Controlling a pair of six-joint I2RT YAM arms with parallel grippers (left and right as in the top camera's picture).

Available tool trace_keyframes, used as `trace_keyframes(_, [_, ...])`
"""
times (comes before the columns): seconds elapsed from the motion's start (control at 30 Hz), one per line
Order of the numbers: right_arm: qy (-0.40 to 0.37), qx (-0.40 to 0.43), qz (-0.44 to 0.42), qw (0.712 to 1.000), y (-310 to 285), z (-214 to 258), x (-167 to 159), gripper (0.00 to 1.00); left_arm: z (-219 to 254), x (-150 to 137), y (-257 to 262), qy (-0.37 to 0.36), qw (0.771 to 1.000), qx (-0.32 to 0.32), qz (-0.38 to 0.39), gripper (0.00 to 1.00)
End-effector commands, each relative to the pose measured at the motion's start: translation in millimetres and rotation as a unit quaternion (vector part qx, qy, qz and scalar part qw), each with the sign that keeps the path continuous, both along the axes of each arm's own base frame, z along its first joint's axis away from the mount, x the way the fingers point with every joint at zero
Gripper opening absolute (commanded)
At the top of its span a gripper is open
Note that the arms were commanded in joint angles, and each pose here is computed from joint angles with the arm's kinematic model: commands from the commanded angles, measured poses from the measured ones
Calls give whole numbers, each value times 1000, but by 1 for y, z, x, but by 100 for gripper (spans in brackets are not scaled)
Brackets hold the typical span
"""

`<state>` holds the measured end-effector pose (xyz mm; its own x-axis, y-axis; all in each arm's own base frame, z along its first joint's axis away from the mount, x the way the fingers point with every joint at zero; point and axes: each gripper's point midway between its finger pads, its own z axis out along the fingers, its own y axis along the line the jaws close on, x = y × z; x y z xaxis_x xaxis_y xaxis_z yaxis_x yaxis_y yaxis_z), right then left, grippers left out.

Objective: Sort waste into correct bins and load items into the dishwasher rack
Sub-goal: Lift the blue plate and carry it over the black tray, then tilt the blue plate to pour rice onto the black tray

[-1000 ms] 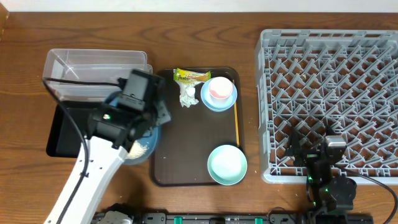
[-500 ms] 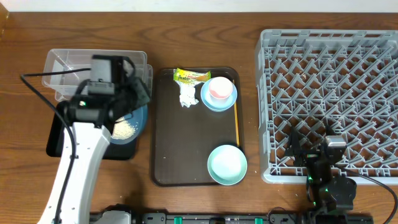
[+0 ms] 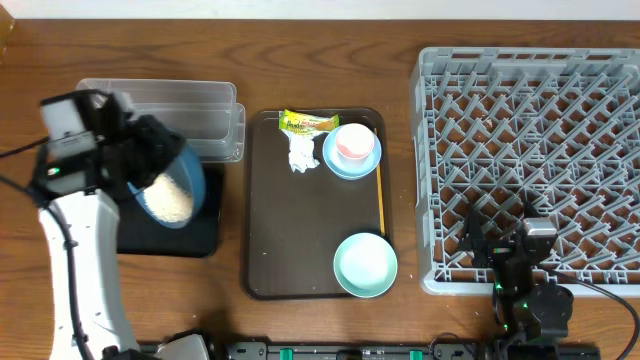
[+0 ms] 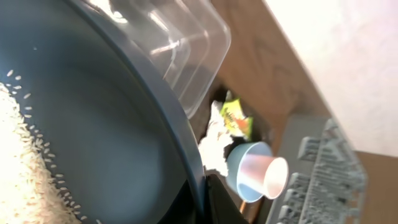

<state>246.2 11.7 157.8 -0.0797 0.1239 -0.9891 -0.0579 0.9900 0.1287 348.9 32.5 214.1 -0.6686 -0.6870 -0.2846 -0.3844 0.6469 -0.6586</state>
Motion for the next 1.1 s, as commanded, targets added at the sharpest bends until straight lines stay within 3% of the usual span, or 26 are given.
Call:
trace_keyframes(0.0, [1,-5,-6,1000,-3,-1,0,99,20,4,2,-55,997,-39,-32,6])
trace_keyframes(0.3, [1,-5,-6,1000,-3,-1,0,99,28,12,22,-110,980,-160,-52,6])
trace_keyframes(0.53, [1,-5,-6,1000,-3,-1,0,99,38,2,44,-137,956,-254,-47,6])
trace_keyframes(1.07, [1,-5,-6,1000,-3,-1,0,99,41,-28,90,-137,941,-308,40,6])
